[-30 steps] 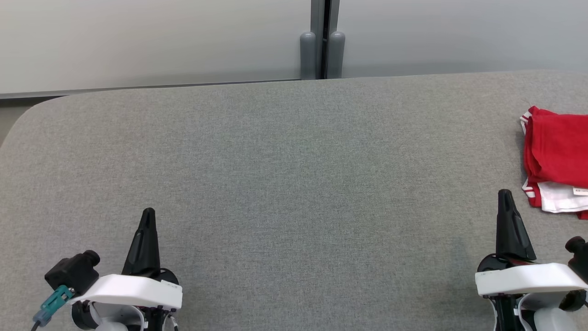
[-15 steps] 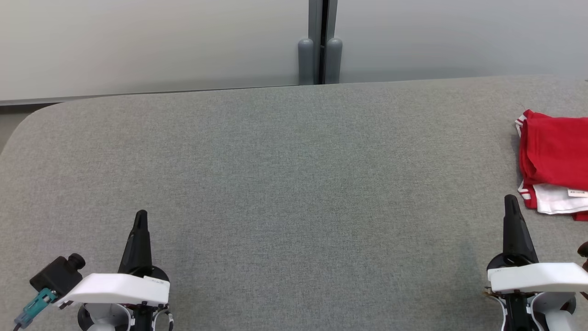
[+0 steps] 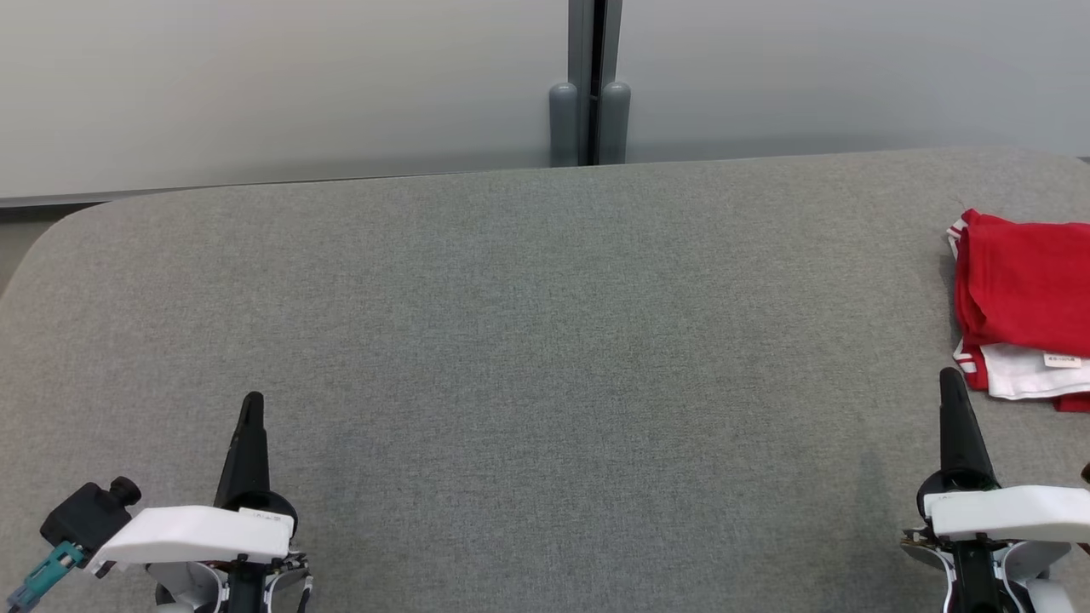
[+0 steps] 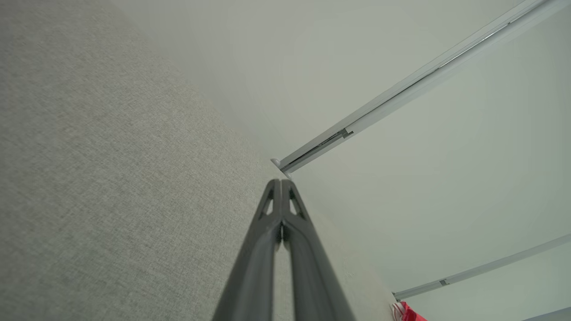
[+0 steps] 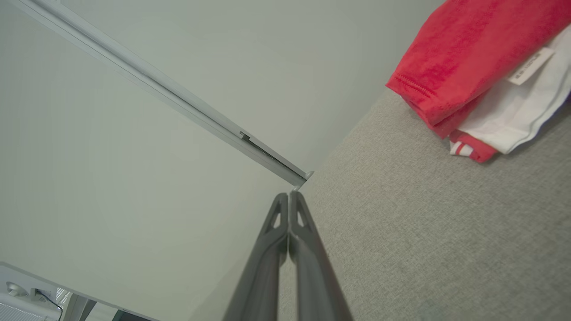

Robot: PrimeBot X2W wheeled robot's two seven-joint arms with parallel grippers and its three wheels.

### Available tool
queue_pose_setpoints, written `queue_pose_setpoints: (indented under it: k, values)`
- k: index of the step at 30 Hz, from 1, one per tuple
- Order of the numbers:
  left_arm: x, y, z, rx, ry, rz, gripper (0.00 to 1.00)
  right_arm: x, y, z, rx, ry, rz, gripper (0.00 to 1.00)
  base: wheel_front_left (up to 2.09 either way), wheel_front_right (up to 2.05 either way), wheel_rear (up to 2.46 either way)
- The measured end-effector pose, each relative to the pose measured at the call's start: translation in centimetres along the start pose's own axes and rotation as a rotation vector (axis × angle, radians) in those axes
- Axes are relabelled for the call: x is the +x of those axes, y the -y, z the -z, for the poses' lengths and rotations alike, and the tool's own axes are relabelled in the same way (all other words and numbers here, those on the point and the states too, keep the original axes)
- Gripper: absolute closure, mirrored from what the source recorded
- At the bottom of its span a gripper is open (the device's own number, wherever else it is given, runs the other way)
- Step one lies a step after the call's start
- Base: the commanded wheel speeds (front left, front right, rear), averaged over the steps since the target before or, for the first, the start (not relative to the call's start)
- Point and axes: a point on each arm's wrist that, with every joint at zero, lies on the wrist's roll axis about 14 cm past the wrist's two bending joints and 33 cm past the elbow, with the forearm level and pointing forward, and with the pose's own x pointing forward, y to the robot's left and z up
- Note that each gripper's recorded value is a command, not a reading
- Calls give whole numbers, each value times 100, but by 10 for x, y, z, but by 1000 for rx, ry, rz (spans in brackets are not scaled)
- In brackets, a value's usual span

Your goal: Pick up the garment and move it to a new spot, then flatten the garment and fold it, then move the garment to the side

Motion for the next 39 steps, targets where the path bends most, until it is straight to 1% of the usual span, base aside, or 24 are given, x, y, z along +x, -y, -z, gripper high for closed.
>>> queue_pose_setpoints:
  k: [22,39]
  values:
    - [-1,5,-6,-221,-8,17,100,-4,2,-8,231,3,13,100,0,0,0]
    - [-2,10,-10,-354,-15,40,100,-7,2,-13,373,5,10,100,0,0,0]
